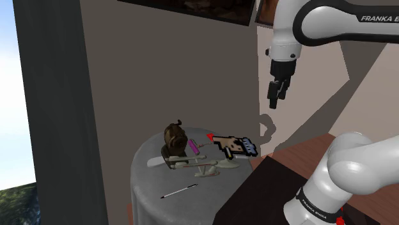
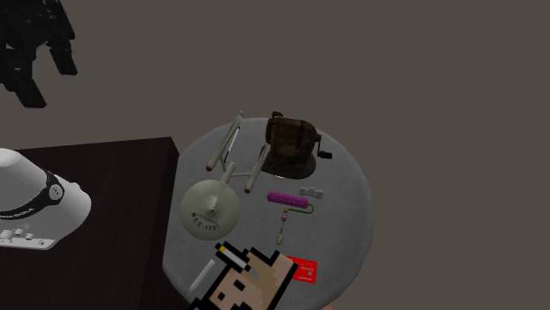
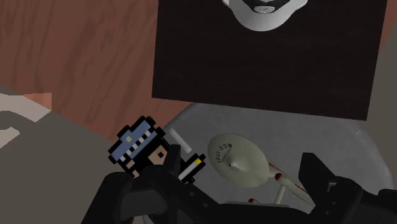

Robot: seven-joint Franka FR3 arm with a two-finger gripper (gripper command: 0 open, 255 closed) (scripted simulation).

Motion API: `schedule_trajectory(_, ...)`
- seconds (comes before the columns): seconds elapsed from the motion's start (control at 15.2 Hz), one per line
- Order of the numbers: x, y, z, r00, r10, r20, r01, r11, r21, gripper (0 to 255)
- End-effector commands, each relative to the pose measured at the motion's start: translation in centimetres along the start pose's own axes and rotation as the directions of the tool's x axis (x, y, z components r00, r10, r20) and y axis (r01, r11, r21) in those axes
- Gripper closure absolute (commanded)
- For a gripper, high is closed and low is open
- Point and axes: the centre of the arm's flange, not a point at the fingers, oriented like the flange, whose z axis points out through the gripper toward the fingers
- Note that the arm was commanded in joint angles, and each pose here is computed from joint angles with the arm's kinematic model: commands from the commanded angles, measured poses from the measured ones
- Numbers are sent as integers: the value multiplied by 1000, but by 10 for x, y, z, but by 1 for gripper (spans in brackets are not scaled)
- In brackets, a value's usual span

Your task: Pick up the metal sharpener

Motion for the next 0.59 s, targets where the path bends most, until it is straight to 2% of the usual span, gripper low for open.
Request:
schedule_trajectory(0.0, 0, 0, 0, 1000, 0, 0, 0, 1000, 0, 0)
schedule_trajectory(0.53, 79, -48, 41, 992, 127, -22, -126, 992, 25, 0)
